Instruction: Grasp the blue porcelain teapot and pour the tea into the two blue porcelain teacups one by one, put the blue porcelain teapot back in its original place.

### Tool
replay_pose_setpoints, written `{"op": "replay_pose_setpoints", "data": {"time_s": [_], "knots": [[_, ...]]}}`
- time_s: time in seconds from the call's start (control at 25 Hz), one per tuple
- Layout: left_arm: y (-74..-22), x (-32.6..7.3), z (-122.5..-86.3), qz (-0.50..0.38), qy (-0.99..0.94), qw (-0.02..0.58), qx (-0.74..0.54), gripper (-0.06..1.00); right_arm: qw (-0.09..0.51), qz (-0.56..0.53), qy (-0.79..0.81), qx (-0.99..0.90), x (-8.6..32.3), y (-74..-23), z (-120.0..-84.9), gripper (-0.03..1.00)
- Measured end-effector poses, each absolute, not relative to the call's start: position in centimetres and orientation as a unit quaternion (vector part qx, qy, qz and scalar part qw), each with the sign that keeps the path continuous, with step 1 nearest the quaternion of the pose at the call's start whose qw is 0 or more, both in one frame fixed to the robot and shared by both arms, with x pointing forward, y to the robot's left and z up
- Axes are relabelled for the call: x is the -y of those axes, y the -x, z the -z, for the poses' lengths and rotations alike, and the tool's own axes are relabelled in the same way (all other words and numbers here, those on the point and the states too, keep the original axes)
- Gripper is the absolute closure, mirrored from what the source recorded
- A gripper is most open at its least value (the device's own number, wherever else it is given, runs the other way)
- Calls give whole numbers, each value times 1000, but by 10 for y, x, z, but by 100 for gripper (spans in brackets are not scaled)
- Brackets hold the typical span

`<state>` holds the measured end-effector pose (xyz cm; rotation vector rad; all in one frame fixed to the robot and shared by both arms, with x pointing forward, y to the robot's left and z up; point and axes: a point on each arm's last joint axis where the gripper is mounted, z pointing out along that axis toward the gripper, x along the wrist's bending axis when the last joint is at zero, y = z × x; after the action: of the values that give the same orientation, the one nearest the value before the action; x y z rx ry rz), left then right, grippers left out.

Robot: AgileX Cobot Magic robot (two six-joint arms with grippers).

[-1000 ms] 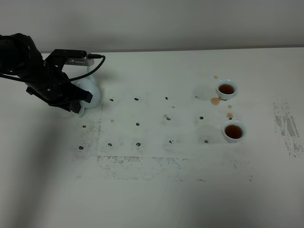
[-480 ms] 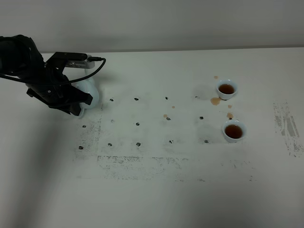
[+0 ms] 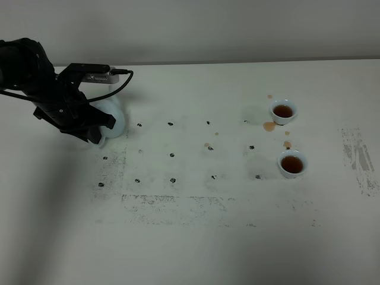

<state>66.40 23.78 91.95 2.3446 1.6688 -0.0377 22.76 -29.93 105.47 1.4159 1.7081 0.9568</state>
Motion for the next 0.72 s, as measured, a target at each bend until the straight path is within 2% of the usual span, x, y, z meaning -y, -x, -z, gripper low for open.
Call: {"op": "replay_pose_setpoints", "data": {"time_s": [0.32, 0.72], "knots": [[-665, -237, -920, 11, -806, 133, -577, 67, 355, -370, -548, -661, 299, -228, -1055, 50], [-665, -237, -920, 11, -797, 134, -588, 33, 355, -370, -548, -661, 299, -228, -1055, 50]]}}
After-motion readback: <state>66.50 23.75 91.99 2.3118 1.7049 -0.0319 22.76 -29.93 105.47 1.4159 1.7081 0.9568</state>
